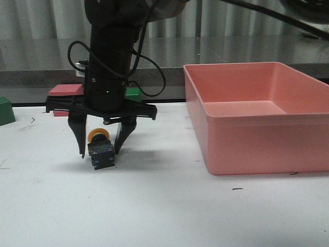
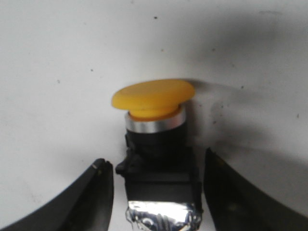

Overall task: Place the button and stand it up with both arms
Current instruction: 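Carry the button toward the cubes and lower it onto the table, then open the right gripper and raise it away from the button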

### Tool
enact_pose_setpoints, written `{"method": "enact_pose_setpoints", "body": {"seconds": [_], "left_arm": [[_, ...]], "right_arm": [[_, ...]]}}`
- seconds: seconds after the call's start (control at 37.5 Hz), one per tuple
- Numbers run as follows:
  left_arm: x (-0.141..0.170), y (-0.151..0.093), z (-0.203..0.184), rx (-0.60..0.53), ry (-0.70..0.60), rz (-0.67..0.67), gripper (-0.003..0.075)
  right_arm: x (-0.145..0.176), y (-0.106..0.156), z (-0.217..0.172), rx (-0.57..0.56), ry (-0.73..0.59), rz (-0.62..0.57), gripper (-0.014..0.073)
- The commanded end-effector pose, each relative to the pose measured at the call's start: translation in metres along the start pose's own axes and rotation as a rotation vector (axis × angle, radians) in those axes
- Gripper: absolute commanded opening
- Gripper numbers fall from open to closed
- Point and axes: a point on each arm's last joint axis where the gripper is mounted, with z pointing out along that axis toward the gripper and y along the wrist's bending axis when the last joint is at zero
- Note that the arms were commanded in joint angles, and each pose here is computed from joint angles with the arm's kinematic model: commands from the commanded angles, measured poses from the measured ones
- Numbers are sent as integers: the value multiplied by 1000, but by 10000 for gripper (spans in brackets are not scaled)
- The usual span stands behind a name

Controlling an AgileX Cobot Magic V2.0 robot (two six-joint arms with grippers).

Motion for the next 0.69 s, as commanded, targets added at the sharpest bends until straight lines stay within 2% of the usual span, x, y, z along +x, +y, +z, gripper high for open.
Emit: {"method": "enact_pose_setpoints", "body": {"seconds": [0.0,0.11,0.37,0.51,0.67], "left_arm": [[-19,-1,0,4,-110,-8,617],[-19,-1,0,4,-110,-8,617],[-19,-1,0,4,-110,-8,617],[-19,-1,0,4,-110,-8,617],[-19,-1,0,4,-110,-8,617]], "right_arm": [[-4,17,-79,-92,-116,-61,444],[-1,18,-111,-104,-155,-103,396],[-1,13,-152,-126,-224,-124,10],[-3,2,-165,-106,-216,-130,-74],[-9,-30,-190,-55,-196,-144,-68]]}}
